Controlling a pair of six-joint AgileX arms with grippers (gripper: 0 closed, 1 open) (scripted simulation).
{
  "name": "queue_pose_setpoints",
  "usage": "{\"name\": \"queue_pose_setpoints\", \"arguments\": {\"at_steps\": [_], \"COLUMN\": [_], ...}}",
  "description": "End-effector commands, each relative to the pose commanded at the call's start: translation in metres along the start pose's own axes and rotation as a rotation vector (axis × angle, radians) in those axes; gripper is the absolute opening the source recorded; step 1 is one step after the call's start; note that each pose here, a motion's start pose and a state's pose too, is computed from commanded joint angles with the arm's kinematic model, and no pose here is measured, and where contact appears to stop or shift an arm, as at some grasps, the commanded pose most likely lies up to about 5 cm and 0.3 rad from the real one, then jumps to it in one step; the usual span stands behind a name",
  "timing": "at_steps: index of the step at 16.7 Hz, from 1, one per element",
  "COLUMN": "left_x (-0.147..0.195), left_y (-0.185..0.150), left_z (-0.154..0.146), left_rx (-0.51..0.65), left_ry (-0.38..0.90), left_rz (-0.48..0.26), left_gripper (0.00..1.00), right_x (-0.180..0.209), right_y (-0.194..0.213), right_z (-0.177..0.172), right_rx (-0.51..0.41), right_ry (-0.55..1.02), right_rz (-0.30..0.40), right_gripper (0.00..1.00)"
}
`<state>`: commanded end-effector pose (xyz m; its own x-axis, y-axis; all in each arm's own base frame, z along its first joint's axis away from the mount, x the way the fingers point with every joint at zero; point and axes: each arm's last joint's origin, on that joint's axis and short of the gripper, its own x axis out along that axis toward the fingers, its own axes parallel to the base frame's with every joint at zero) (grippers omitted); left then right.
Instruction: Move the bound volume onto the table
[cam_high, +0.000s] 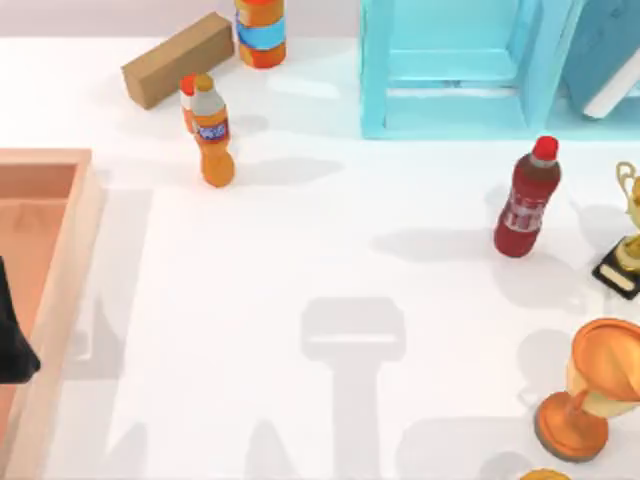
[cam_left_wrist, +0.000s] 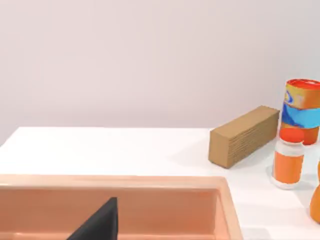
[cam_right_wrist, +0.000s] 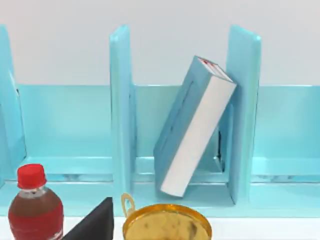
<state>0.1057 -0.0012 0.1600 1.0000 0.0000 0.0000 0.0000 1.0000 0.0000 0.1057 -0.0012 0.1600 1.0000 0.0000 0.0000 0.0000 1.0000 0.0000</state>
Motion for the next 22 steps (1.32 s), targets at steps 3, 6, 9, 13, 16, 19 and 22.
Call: {"name": "queue_pose_setpoints", "arguments": {"at_steps": [3, 6, 9, 13, 16, 19, 22], "left_x": [0.0, 0.0, 0.0, 0.0, 0.0, 0.0, 0.0], "left_y": [0.0, 0.0, 0.0, 0.0, 0.0, 0.0, 0.0], "left_z": [0.0, 0.0, 0.0, 0.0, 0.0, 0.0, 0.0], "left_rx": [0.0, 0.0, 0.0, 0.0, 0.0, 0.0, 0.0], "left_ry": [0.0, 0.0, 0.0, 0.0, 0.0, 0.0, 0.0], "left_rz": [0.0, 0.0, 0.0, 0.0, 0.0, 0.0, 0.0], "left_gripper": [1.0, 1.0, 1.0, 1.0, 1.0, 1.0, 1.0], "right_x": [-0.003, 0.0, 0.013, 0.062, 0.12, 0.179, 0.226], "right_y": [-0.001, -0.004, -0.008, -0.017, -0.027, -0.037, -0.045], "right_z": [0.016, 0.032, 0.057, 0.083, 0.072, 0.046, 0.016], "right_rx": [-0.001, 0.016, 0.049, 0.124, 0.208, 0.293, 0.353], "right_ry": [-0.056, -0.057, -0.036, 0.078, 0.248, 0.381, 0.452], "right_rz": [-0.006, -0.024, -0.025, 0.008, 0.035, 0.053, 0.068], "right_gripper": [1.0, 1.0, 1.0, 1.0, 1.0, 1.0, 1.0]}}
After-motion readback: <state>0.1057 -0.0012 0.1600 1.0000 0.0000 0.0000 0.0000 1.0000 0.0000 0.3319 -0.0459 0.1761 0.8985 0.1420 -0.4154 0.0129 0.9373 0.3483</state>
